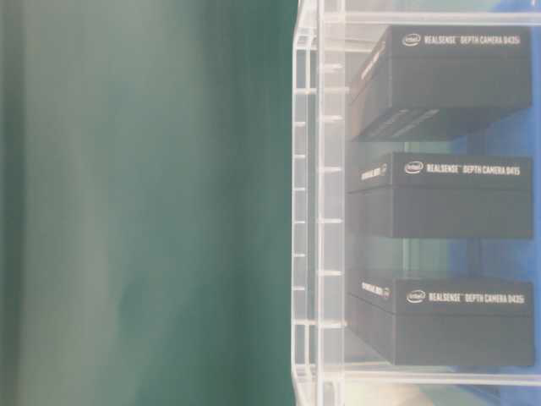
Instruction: Take the box out of the case with the right arm.
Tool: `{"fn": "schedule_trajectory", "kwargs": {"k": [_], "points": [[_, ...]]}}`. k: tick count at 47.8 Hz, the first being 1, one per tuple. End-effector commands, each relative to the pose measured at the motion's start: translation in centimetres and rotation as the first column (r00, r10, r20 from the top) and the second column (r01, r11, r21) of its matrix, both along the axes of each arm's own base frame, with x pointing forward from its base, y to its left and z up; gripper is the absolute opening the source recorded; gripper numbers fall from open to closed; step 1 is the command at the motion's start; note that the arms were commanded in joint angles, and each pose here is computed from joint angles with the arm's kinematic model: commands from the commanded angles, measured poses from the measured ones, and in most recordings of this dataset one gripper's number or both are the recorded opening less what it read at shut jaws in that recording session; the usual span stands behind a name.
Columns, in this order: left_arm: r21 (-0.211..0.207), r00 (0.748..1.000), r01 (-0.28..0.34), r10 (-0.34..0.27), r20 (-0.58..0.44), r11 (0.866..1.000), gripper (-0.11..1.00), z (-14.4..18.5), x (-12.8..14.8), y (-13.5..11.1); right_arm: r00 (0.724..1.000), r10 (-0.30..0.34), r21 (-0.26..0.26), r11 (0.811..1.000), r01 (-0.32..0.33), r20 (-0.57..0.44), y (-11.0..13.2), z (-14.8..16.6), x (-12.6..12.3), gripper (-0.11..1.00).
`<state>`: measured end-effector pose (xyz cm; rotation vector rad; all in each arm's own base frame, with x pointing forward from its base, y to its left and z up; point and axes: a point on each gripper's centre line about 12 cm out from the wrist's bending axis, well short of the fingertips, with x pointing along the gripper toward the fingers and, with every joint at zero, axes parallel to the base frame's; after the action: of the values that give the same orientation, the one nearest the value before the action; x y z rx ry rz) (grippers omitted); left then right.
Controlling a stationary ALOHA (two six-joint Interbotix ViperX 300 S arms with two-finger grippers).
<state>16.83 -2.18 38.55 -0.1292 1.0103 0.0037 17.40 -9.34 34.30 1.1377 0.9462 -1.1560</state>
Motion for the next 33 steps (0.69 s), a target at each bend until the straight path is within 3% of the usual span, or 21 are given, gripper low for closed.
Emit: {"fn": "schedule_trajectory", "kwargs": {"k": [1,19,23,33], "points": [[0.001,1.0,0.001,-0.001,0.025,1.0,0.0,0.84,0.12,-0.02,1.0,-0.001,-0.014,1.0,0.001,0.029,-0.18,0.82,0.17,0.0],[0.001,1.0,0.001,-0.001,0.025,1.0,0.0,0.84,0.12,-0.02,1.0,-0.002,-0.013,1.0,0.003,0.027,-0.13,0.78,0.07,0.05],[0.001,1.0,0.003,-0.003,0.025,1.0,0.0,0.84,0.12,-0.04,1.0,-0.008,-0.018,1.0,0.008,0.024,-0.22,0.73,0.02,0.2],[0.0,1.0,0.002,-0.002,0.023,1.0,0.0,0.83,0.11,-0.03,1.0,-0.019,-0.011,1.0,0.019,0.013,-0.26,0.47,0.13,0.83]]}}
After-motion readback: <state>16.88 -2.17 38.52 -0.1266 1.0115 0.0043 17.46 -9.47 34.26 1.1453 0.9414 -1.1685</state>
